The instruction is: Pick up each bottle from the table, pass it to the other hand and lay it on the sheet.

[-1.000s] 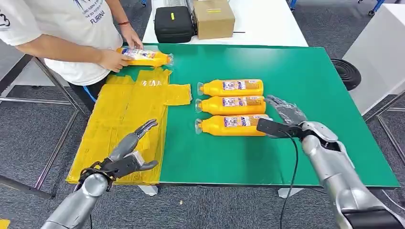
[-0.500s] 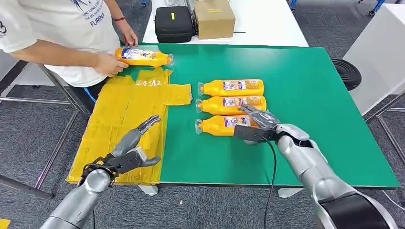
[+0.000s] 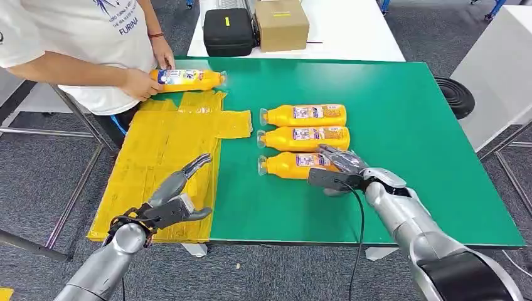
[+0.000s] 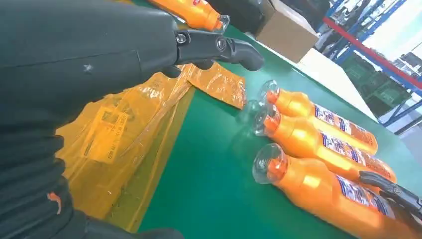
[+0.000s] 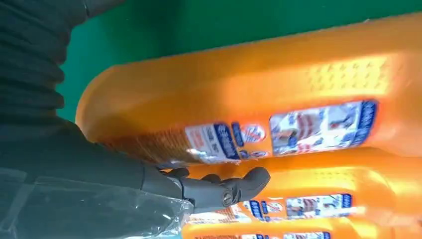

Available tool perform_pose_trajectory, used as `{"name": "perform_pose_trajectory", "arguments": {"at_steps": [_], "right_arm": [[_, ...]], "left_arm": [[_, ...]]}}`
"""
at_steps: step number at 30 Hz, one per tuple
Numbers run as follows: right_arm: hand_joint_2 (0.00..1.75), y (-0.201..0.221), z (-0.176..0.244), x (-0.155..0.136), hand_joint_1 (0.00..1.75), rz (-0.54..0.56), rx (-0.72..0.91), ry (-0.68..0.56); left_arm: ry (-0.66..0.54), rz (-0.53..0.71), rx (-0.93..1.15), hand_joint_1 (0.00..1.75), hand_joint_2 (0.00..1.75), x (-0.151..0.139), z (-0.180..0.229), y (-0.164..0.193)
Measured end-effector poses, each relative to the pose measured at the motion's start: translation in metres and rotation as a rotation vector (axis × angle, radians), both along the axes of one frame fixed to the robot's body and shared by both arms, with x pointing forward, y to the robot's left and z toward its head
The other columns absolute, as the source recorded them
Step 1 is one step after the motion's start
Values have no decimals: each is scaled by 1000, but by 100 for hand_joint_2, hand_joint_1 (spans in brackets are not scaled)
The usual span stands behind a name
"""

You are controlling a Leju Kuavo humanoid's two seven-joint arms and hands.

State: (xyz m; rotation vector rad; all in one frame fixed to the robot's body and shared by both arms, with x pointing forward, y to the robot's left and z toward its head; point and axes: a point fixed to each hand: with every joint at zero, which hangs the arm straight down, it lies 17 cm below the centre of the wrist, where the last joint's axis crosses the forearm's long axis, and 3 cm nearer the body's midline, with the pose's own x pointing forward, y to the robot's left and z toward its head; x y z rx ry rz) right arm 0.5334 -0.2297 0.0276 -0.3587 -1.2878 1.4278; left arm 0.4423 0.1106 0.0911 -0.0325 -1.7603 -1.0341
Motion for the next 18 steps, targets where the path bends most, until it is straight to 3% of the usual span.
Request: {"name": "perform_pose_trajectory", "arguments": {"at_steps": [1, 3, 4, 5, 6, 7, 8, 18], "right_arm": [[175, -1, 0, 0, 9, 1, -2, 8], [175, -2, -1, 0, 45, 2, -8, 31], [175, -3, -1, 0, 45, 2, -8, 42], [175, -4, -1, 0, 79, 1, -7, 55], [175, -6, -1, 0, 131, 0, -7, 64], [175, -7, -1, 0, 131, -1, -4, 73], [175, -9, -2, -1, 148, -2, -5, 82], [175, -21, -7, -5, 150, -9, -8, 130]], "left_arm": [[4, 0, 0, 0, 175, 0, -1, 0], [15, -1, 1, 0, 175, 0, -3, 0], [18, 0, 1, 0, 175, 0, -4, 0], [19, 0, 1, 0, 175, 0, -4, 1], [20, 1, 0, 0, 175, 0, -4, 1], [22, 1, 1, 0, 175, 0, -5, 1], [24, 2, 2, 0, 175, 0, -6, 1], [34, 9, 3, 0, 175, 3, -7, 2]]}}
